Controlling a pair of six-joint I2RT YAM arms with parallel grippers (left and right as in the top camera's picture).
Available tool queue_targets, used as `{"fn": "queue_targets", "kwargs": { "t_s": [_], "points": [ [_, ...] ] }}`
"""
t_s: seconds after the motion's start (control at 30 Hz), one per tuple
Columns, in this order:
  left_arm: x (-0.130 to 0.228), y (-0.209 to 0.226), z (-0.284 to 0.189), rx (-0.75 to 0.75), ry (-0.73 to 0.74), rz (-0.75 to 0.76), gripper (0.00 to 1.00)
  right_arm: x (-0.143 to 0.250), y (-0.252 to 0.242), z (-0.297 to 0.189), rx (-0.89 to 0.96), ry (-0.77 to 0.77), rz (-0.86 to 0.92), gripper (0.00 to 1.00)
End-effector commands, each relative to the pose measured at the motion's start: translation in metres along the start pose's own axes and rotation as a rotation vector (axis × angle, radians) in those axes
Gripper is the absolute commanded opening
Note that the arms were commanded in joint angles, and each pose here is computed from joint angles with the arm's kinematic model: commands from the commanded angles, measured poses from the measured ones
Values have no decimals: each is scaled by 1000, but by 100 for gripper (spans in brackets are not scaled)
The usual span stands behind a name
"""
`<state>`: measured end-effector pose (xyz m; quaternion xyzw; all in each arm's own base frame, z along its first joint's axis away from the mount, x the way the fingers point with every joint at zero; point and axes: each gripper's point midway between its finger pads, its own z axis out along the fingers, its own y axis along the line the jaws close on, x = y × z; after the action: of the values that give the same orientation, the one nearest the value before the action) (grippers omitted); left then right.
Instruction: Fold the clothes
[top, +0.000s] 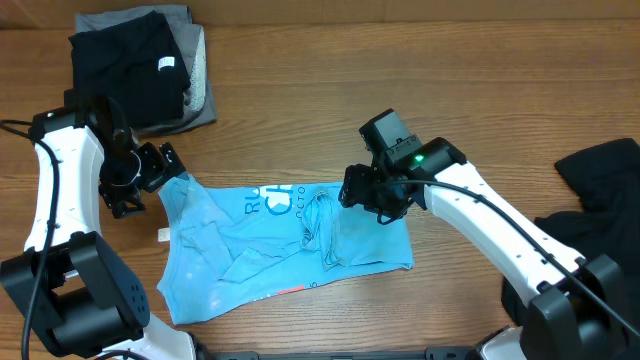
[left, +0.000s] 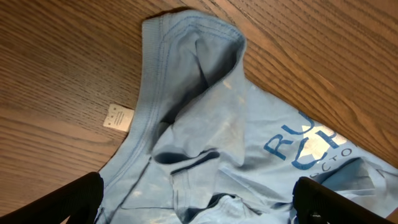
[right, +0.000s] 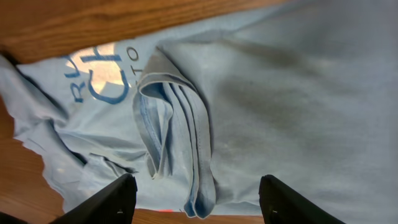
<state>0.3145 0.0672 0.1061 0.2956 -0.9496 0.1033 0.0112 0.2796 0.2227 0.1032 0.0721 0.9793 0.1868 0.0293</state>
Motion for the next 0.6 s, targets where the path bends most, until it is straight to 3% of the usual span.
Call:
{"fn": "queue_targets", "kwargs": {
  "t_s": [0.0, 0.23, 0.57],
  "points": [
    [3, -3, -1, 8, 1, 27, 100, 13, 8, 20, 6, 73, -32, 66],
    [4, -3, -1, 6, 5, 27, 100, 40, 14, 58, 14, 203, -57, 67],
    [4, -3, -1, 5, 7, 26, 100, 50, 32, 68, -25, 218, -95, 67]
  ]
}}
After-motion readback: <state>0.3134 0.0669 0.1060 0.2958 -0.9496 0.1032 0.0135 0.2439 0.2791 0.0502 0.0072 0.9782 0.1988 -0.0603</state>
